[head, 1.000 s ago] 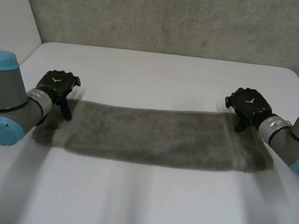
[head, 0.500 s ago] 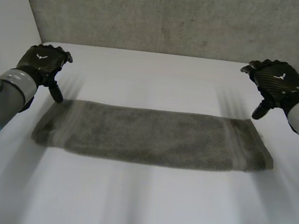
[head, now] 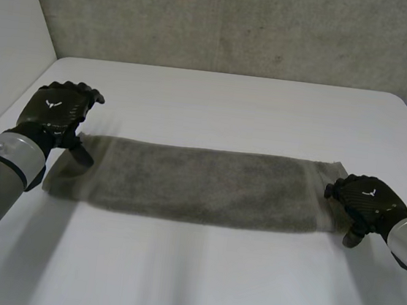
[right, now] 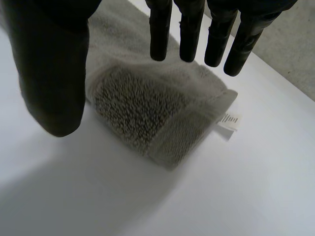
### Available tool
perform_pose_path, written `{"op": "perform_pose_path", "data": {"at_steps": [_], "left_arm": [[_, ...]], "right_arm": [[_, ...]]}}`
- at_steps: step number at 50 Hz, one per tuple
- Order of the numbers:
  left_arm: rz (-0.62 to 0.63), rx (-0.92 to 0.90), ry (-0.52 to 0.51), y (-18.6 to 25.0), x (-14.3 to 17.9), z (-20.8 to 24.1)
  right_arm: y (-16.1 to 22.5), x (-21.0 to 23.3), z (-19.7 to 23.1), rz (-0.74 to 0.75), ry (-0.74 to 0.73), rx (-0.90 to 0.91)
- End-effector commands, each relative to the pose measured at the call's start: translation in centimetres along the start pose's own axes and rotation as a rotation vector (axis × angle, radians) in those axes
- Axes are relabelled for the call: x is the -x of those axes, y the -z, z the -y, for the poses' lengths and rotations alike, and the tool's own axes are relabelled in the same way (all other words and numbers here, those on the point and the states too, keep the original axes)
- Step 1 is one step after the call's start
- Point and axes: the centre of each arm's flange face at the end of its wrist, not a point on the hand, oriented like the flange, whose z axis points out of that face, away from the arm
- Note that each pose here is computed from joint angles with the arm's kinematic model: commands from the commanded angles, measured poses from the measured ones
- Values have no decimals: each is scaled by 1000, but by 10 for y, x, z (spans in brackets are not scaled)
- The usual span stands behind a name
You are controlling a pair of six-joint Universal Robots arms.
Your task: Fold the towel.
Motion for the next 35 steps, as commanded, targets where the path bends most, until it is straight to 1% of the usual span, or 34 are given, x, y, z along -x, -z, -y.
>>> {"op": "perform_pose_path", "data": {"at_steps": [1,12,14,17,19,20,22,23,24,25,26,27,28,30,31,33,34,35], "left_arm": [[1,6,0,0,0,-1],[2,9,1,1,0,-2],[2,8,-1,1,0,-2],[2,10,1,1,0,-2],[2,10,1,1,0,-2],[2,10,1,1,0,-2],[3,8,1,1,1,-1],[3,8,1,1,1,-1],[4,7,0,1,1,-1],[7,7,-1,1,2,-1],[7,7,-1,1,2,-1],[7,7,1,1,2,-1],[6,9,1,1,2,-1],[6,9,1,1,2,-1],[6,9,1,1,2,-1],[5,9,1,1,1,-1],[5,9,1,1,1,-1],[5,9,1,1,1,-1]], "right_arm": [[-17,-5,-9,-30,26,-32],[-27,-14,-19,-48,72,-15],[-25,-27,-21,-85,69,-7],[-23,-34,-22,-105,63,-3],[-19,-50,-22,-149,62,-6],[-19,-50,-22,-149,62,-6],[-15,-73,-25,-202,71,-2],[-15,-73,-25,-202,71,-1],[-12,-86,-27,-238,86,5],[-12,-86,-27,-238,86,5],[-8,-101,-27,-279,109,7],[-4,-116,-23,-324,143,0],[-4,-116,-23,-324,144,0],[1,-134,-10,-379,206,-24],[1,-134,-10,-380,207,-24],[6,-142,11,-415,247,-73],[6,-142,11,-416,247,-73],[9,-137,28,-417,274,-116]]}}
